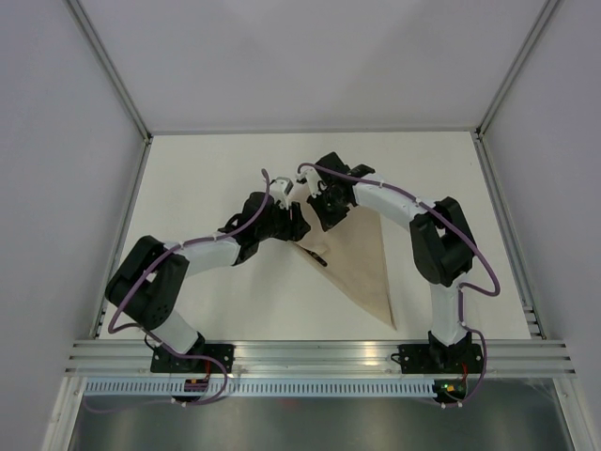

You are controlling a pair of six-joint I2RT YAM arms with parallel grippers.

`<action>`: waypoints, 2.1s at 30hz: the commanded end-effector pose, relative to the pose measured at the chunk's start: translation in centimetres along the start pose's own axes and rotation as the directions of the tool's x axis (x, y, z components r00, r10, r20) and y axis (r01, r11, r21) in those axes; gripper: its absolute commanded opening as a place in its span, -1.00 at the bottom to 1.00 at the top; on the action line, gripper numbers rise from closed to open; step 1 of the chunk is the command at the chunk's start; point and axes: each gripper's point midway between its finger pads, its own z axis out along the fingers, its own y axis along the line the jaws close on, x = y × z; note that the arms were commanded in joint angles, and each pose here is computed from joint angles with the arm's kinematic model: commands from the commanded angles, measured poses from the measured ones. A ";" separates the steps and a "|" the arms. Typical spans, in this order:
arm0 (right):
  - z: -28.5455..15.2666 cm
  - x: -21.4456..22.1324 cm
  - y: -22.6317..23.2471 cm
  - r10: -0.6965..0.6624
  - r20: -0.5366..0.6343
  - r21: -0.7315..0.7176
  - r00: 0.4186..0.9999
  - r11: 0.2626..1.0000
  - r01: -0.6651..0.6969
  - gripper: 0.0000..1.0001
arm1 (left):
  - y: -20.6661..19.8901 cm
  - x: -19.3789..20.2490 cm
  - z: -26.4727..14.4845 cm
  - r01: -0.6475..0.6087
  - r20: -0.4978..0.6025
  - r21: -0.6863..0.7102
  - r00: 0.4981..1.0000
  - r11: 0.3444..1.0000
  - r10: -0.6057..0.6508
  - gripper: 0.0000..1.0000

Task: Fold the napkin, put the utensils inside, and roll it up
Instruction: Fold the napkin at the center of the board.

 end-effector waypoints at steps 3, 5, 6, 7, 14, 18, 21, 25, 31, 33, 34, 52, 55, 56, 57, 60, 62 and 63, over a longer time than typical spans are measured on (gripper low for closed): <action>-1.4 0.1 2.5 -0.024 0.018 -0.032 1.000 0.999 0.025 -0.73 | 1.4 -2.8 0.6 0.161 0.098 -0.108 0.984 0.981 -0.151 0.18; -1.3 0.7 2.6 -0.035 0.010 -0.031 0.999 0.999 0.035 -0.74 | 1.4 -3.1 1.1 0.192 0.097 -0.114 0.979 0.975 -0.181 0.14; -1.0 1.4 2.6 -0.033 -0.007 -0.033 0.999 0.999 0.033 -0.75 | 1.4 -3.0 1.3 0.202 0.094 -0.117 0.977 0.972 -0.191 0.12; -0.9 1.6 2.6 -0.036 -0.008 -0.032 0.999 0.999 0.036 -0.75 | 1.4 -2.9 1.7 0.211 0.090 -0.116 0.975 0.971 -0.201 0.11; 0.2 4.2 3.3 -0.057 -0.060 -0.046 0.997 0.998 0.054 -0.78 | 2.0 -2.0 2.8 0.281 0.073 -0.137 0.959 0.950 -0.273 0.03; 0.5 5.2 3.9 -0.070 -0.076 -0.053 0.995 0.996 0.066 -0.78 | 1.8 -1.4 3.4 0.297 0.054 -0.122 0.955 0.947 -0.293 0.01; 0.6 5.7 4.1 -0.075 -0.083 -0.058 0.994 0.996 0.070 -0.78 | 1.7 -0.8 3.7 0.309 0.043 -0.112 0.951 0.944 -0.306 -0.01; 1.1 6.5 4.4 -0.086 -0.103 -0.062 0.991 0.995 0.080 -0.79 | 1.7 -0.3 4.1 0.317 0.026 -0.109 0.948 0.942 -0.316 -0.02; 0.3 6.1 4.6 -0.093 -0.089 -0.062 0.992 0.994 0.088 -0.79 | 1.9 0.9 4.5 0.314 -0.007 -0.115 0.948 0.942 -0.317 -0.02; 0.1 6.0 4.0 -0.100 -0.089 -0.027 0.991 0.995 0.098 -0.81 | 1.4 0.6 4.4 0.304 -0.004 -0.080 0.952 0.949 -0.305 -0.02; -0.2 5.7 3.7 -0.101 -0.082 -0.010 0.991 0.995 0.101 -0.81 | 1.2 0.4 4.4 0.299 0.000 -0.069 0.954 0.952 -0.299 -0.01; -9.4 11.1 -0.2 -0.276 -0.168 -0.043 0.946 0.961 0.273 -0.70 | -4.6 0.4 3.9 0.350 -0.130 0.230 0.936 0.908 -0.328 -0.01; -8.6 13.3 -0.4 -0.297 -0.239 -0.064 0.924 0.955 0.291 -0.70 | -4.7 1.7 4.0 0.383 -0.173 0.232 0.921 0.894 -0.349 -0.01; -8.2 13.8 -0.4 -0.295 -0.259 -0.078 0.920 0.955 0.285 -0.70 | -4.5 2.3 4.1 0.397 -0.196 0.216 0.913 0.892 -0.359 -0.01; -7.9 14.0 -0.3 -0.292 -0.265 -0.083 0.919 0.956 0.280 -0.70 | -4.3 2.4 4.4 0.406 -0.206 0.199 0.907 0.892 -0.367 -0.01; -6.4 13.9 -0.8 -0.276 -0.278 -0.076 0.920 0.961 0.265 -0.70 | -3.2 3.8 5.2 0.439 -0.244 0.121 0.883 0.890 -0.402 -0.02; -5.2 13.5 -1.2 -0.263 -0.284 -0.065 0.922 0.965 0.255 -0.71 | -2.6 4.4 5.7 0.457 -0.260 0.091 0.869 0.885 -0.422 -0.02; -4.8 13.3 -1.4 -0.255 -0.286 -0.063 0.924 0.967 0.247 -0.70 | -2.3 4.7 5.8 0.468 -0.268 0.073 0.860 0.880 -0.435 -0.02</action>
